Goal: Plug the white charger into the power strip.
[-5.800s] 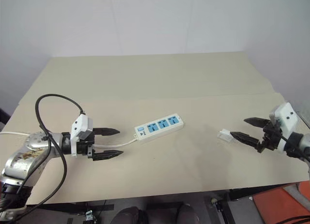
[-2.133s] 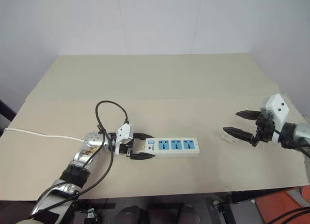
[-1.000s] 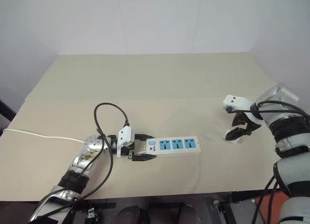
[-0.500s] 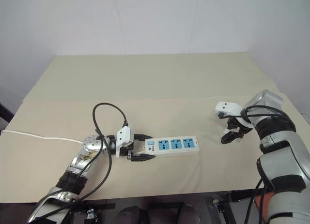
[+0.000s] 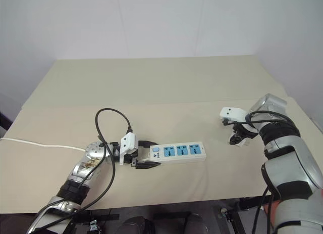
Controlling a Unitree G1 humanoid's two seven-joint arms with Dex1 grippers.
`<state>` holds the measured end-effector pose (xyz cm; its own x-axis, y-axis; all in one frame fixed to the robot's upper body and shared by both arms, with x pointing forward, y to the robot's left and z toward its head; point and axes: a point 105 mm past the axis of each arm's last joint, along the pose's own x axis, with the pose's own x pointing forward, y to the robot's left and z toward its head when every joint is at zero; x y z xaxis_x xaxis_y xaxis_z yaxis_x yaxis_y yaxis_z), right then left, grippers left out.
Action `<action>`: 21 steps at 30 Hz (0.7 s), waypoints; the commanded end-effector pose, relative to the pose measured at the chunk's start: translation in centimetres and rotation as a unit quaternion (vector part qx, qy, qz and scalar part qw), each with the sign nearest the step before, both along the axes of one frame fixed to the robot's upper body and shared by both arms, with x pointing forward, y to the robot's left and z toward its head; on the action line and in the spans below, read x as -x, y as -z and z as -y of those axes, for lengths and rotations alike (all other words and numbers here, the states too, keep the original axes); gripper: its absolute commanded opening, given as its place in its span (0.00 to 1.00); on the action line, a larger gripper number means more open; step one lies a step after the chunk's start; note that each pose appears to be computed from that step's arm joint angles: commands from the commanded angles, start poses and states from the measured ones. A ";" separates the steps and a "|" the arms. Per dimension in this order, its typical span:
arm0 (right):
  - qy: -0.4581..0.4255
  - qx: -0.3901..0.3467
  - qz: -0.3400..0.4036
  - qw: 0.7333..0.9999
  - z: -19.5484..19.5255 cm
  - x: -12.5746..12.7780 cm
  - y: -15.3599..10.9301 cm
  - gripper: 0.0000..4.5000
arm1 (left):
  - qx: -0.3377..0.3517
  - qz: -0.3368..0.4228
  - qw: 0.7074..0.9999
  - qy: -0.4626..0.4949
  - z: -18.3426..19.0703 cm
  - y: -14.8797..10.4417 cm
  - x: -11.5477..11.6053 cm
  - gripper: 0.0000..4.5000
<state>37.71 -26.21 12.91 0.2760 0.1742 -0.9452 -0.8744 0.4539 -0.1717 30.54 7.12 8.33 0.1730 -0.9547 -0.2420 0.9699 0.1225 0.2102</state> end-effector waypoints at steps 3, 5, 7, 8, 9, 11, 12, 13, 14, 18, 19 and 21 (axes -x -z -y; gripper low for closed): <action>-0.064 -0.129 0.099 0.985 -4.7 -0.6 -4.5 0.24 | -0.035 -0.034 0.999 0.018 -0.1 1.7 0.7 0.73; -0.078 -0.179 0.127 0.972 -6.2 -0.4 -6.1 0.24 | -0.040 -0.033 0.998 0.019 -0.3 1.6 0.5 0.73; -0.094 -0.255 0.169 0.948 -8.2 -0.1 -7.9 0.24 | -0.044 -0.032 0.998 0.020 -0.5 1.3 0.1 0.73; -0.110 -0.293 0.192 0.930 -9.2 0.2 -8.6 0.24 | -0.047 -0.031 0.998 0.021 -0.6 1.1 -0.1 0.73; -0.122 -0.328 0.213 0.912 -10.0 0.5 -9.2 0.24 | -0.048 -0.030 0.998 0.022 -0.7 1.0 -0.3 0.73; -0.130 -0.381 0.213 0.890 -11.4 1.4 -9.6 0.24 | -0.049 -0.029 0.998 0.025 -0.6 0.8 -0.6 0.73; -0.133 -0.402 0.211 0.881 -12.0 1.9 -9.6 0.24 | -0.049 -0.028 0.998 0.026 -0.6 0.7 -0.7 0.73; -0.136 -0.421 0.209 0.872 -12.7 2.4 -9.4 0.24 | -0.050 -0.028 0.998 0.028 -0.7 0.6 -0.7 0.73; -0.140 -0.438 0.208 0.863 -13.3 2.8 -9.2 0.24 | -0.050 -0.028 0.998 0.029 -0.7 0.6 -0.8 0.73; -0.155 -0.511 0.186 0.825 -15.9 4.7 -8.0 0.24 | -0.054 -0.026 0.998 0.030 -0.7 0.5 -1.1 0.73; -0.157 -0.519 0.184 0.820 -16.3 5.0 -7.9 0.24 | -0.054 -0.026 0.998 0.030 -0.8 0.5 -1.1 0.73; -0.164 -0.530 0.179 0.812 -17.3 5.3 -7.1 0.24 | -0.055 -0.025 0.998 0.028 -0.9 0.6 -1.1 0.73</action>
<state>32.91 -9.45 18.58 0.2871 0.9481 -0.1367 -0.9579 0.2836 -0.0450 31.71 7.41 8.98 0.1055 -0.9493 -0.2961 0.9786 0.0462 0.2005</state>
